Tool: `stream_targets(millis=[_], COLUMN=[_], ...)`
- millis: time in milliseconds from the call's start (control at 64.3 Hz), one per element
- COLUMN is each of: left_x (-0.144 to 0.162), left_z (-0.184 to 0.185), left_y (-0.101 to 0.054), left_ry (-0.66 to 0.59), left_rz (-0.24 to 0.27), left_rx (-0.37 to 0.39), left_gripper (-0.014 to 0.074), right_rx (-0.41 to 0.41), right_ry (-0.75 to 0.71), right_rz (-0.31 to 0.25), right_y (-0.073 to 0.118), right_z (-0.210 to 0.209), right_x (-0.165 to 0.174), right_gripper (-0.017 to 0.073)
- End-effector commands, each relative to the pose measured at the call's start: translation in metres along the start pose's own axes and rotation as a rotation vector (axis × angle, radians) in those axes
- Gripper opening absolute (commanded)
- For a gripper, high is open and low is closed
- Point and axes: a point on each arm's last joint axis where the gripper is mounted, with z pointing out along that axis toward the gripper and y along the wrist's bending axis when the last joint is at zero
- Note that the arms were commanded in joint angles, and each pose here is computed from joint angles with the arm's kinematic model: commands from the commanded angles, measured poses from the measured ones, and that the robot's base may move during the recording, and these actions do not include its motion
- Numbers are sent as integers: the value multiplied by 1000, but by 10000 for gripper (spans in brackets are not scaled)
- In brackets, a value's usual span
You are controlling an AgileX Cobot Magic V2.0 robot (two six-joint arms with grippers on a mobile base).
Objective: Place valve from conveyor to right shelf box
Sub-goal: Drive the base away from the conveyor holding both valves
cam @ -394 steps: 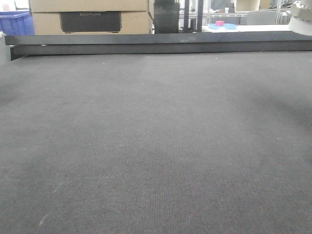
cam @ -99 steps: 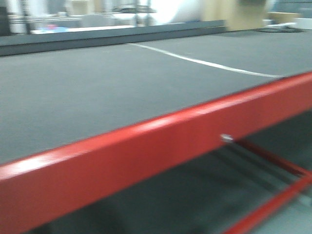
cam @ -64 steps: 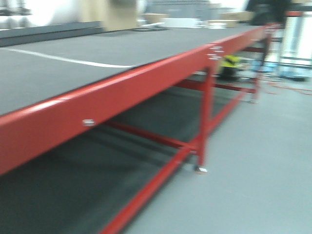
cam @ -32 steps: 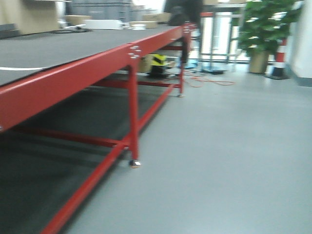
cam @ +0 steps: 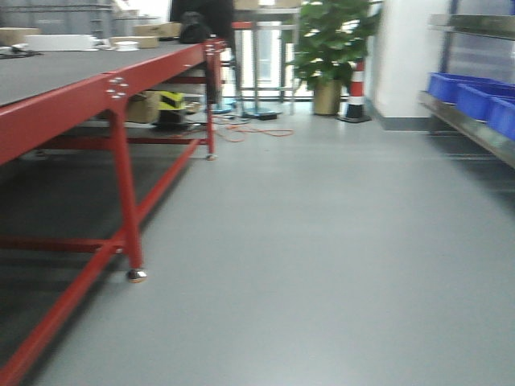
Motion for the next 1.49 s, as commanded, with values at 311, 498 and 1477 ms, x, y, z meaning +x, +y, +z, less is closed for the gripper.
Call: stream_targets(millis=[311,498,1477], left_x=[-8,-8,-8], left_z=[-5,-5,-5], left_y=[-1,-1,-1], left_ry=[-75,-75,-75], left_rz=[-5,-5,-5], left_rx=[3,3,3], left_gripper=[-111,-111,-111], right_rx=[16,16,16], right_ry=[-98,-98,-98], right_rz=[-8,-8,-8], right_y=[-2,-2,-2], right_z=[-5,-5,-5], right_x=[-10,-10,-10], right_gripper=[-154,-154,-154])
